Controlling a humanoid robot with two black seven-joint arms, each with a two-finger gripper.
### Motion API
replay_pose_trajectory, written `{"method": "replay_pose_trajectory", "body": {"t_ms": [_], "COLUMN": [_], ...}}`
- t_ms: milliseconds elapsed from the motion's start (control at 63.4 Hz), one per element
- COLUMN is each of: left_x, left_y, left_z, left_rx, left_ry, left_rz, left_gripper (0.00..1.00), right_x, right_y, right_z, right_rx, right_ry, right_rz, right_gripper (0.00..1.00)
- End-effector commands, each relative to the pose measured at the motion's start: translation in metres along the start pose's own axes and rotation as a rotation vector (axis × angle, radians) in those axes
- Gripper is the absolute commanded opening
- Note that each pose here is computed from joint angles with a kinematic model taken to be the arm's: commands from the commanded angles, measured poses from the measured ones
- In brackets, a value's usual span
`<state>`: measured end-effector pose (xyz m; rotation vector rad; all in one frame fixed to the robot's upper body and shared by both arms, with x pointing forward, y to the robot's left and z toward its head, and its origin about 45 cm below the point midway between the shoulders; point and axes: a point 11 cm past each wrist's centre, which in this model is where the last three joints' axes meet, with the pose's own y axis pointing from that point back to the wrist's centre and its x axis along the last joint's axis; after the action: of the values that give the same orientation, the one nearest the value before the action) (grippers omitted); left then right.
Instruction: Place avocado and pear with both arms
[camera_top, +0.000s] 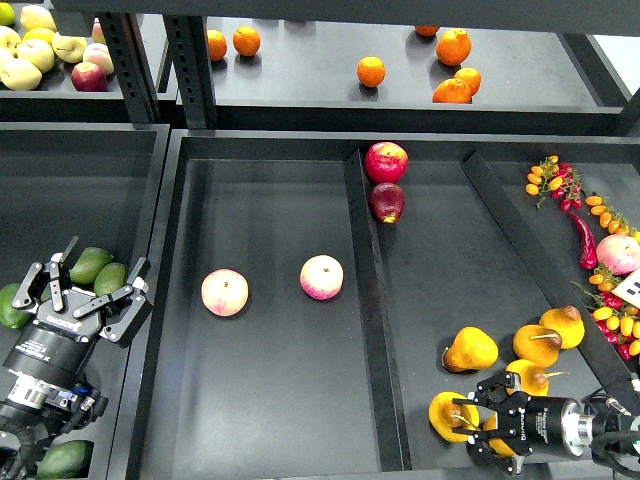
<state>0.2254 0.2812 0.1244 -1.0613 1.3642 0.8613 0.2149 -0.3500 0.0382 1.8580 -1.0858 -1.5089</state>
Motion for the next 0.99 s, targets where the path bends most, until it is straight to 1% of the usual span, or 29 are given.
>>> {"method": "replay_pose_trajectory", "body": {"t_ms": [0, 79, 236, 426, 568, 615, 725, 741, 977], "left_x": [0.0, 0.0, 0.0, 0.001, 0.001, 0.001, 0.001, 0.001, 0.003], "left_y": [0.0, 0.0, 0.0, 0.0, -0.001, -0.001, -0.001, 0.0, -0.001], "left_z": [0.0, 0.0, 0.0, -0.002, -0.002, -0.002, -0.002, -0.003, -0.007], "left_rx": [0.001, 0.001, 0.001, 0.005, 0.007, 0.007, 0.007, 0.009, 0.021], "left_ry": [0.001, 0.001, 0.001, 0.002, 0.003, 0.003, 0.003, 0.003, 0.005], "left_rz": [-0.001, -0.001, -0.001, 0.002, 0.001, 0.001, 0.001, 0.004, 0.008], "left_gripper": [0.99, 0.99, 0.99, 0.99, 0.99, 0.99, 0.99, 0.99, 0.99], "right_x": [0.0, 0.002, 0.002, 0.003, 0.003, 0.002, -0.005, -0.011, -0.028], "right_y": [0.001, 0.005, 0.013, 0.032, 0.047, 0.053, 0.061, 0.064, 0.056], "right_z": [-0.001, -0.002, -0.01, -0.028, -0.043, -0.052, -0.077, -0.095, -0.148], "right_rx": [0.001, 0.003, 0.017, 0.071, 0.114, 0.14, 0.209, 0.256, 0.43], "right_ry": [0.003, 0.005, 0.019, 0.035, 0.05, 0.056, 0.068, 0.075, 0.009], "right_rz": [0.0, 0.006, 0.014, 0.023, 0.033, 0.034, 0.026, 0.018, -0.054], "right_gripper": [0.57, 0.61, 0.65, 0.67, 0.71, 0.74, 0.74, 0.75, 0.76]}}
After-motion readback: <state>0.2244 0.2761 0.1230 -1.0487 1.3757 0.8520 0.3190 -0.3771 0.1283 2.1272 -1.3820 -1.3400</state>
